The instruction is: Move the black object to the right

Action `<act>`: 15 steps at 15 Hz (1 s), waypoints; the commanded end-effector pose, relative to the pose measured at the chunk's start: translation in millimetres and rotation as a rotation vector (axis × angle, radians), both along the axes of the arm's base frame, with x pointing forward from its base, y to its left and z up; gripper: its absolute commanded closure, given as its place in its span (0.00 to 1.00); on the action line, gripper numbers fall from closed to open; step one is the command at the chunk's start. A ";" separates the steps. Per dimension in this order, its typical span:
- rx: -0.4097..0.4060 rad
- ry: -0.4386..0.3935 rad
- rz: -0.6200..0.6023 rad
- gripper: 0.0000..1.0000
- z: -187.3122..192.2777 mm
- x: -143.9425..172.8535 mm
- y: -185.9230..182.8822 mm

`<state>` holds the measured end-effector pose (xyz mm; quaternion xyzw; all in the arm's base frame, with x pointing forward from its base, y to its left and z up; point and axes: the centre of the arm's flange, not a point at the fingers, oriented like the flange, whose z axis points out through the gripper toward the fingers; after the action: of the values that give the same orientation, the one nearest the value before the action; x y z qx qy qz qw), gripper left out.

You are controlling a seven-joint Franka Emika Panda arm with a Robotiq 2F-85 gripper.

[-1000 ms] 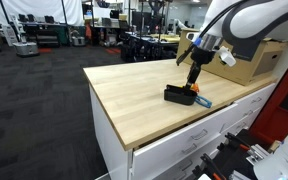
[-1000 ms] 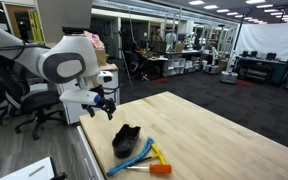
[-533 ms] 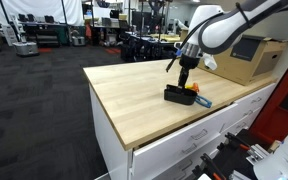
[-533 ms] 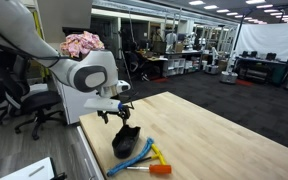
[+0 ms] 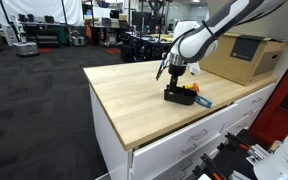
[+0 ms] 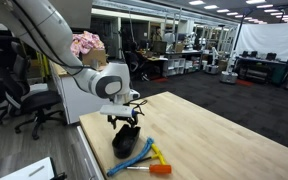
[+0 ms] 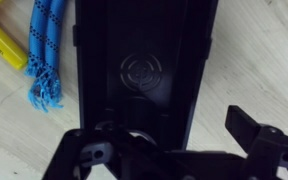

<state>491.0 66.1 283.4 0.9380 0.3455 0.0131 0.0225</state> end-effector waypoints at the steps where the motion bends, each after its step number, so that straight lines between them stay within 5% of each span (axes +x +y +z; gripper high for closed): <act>1: -0.002 0.035 0.014 0.00 -16.1 26.2 -5.3; 2: -0.004 0.043 0.009 0.00 -19.4 28.1 -6.1; 3: -0.005 0.051 0.001 0.23 -22.9 29.7 -7.4; 15: -0.038 0.078 -0.032 0.99 -24.8 24.5 -6.7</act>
<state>514.9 56.5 253.5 0.9430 0.3315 -0.0218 0.0178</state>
